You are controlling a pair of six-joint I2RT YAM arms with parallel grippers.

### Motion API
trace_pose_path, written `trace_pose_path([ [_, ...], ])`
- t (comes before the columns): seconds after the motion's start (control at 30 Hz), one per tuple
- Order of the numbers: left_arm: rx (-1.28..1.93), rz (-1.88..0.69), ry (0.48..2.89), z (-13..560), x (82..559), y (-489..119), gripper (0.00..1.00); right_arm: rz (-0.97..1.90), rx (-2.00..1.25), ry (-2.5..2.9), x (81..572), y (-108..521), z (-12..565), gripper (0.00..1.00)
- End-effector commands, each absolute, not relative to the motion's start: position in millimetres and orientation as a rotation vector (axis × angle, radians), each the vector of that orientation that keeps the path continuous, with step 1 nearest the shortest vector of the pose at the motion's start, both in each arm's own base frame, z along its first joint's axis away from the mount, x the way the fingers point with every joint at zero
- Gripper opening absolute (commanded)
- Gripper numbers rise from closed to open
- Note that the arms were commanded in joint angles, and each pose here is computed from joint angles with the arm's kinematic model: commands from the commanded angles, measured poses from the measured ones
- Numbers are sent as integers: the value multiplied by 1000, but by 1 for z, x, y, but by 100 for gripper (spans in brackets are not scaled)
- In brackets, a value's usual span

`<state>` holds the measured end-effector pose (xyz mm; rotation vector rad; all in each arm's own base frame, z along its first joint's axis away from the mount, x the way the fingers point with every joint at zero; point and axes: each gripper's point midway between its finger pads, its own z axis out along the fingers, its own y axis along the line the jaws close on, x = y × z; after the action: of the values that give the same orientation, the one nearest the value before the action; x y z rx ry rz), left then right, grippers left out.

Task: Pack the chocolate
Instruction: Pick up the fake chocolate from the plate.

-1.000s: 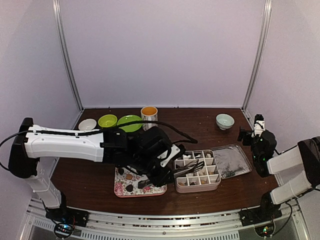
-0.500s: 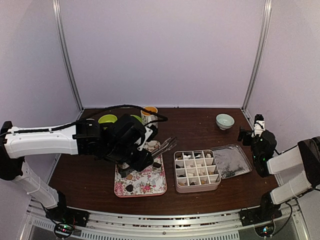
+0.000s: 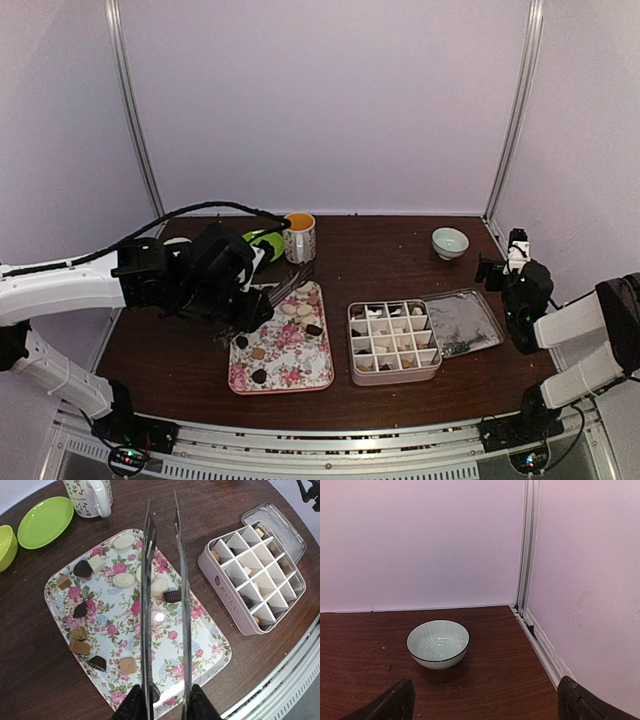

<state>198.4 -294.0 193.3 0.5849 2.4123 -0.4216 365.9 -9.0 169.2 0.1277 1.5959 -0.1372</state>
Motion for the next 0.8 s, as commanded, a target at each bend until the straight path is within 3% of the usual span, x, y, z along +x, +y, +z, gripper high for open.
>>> trace_pose_path([
  [0.0, 538, -399, 2419, 193, 201, -286, 30, -139, 133, 1585, 369, -11, 174, 100],
  [0.77, 459, -238, 2507, 171, 204, -251, 30, -139, 134, 1584, 369, -11, 174, 100],
])
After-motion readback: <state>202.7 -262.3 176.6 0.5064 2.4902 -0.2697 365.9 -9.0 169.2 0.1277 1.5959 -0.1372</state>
